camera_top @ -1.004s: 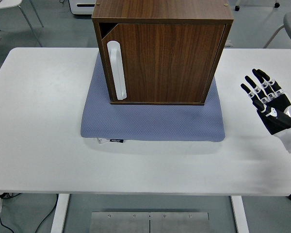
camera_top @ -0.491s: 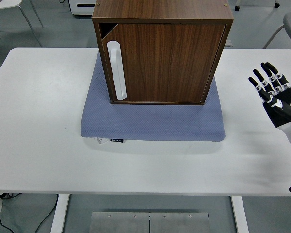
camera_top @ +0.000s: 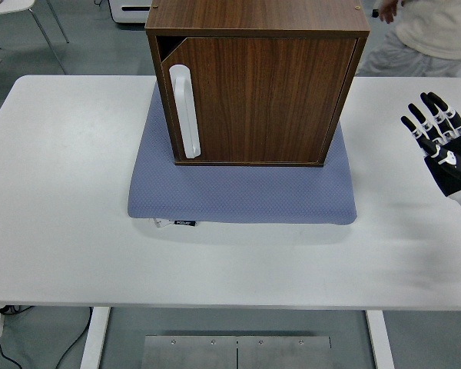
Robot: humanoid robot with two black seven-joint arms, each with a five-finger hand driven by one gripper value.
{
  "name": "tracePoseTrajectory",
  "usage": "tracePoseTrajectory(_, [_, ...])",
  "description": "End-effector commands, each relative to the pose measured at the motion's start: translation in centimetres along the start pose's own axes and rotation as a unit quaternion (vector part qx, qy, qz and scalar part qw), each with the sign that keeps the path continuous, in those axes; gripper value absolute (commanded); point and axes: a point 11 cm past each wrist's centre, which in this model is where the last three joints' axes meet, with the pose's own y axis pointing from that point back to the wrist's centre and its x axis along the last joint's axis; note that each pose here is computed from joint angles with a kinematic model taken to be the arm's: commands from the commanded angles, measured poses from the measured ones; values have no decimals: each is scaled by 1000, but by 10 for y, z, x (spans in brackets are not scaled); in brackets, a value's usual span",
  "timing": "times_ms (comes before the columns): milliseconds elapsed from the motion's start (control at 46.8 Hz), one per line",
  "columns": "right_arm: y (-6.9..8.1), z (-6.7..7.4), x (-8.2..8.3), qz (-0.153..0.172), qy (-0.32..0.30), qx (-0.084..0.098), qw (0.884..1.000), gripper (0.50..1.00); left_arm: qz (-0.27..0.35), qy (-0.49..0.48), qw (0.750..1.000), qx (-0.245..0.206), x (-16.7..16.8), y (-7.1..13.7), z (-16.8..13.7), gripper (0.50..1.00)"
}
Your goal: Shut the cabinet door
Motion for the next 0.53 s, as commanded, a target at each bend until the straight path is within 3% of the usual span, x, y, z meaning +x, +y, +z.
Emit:
tracePoseTrajectory(0, [1, -1, 1, 0, 1, 1, 1000, 1000, 0, 0, 1000, 0, 0, 0, 0, 1000])
tracePoseTrajectory(513, [3, 5, -1, 0, -6, -3, 1000, 1000, 0, 0, 1000, 0, 0, 0, 0, 1000])
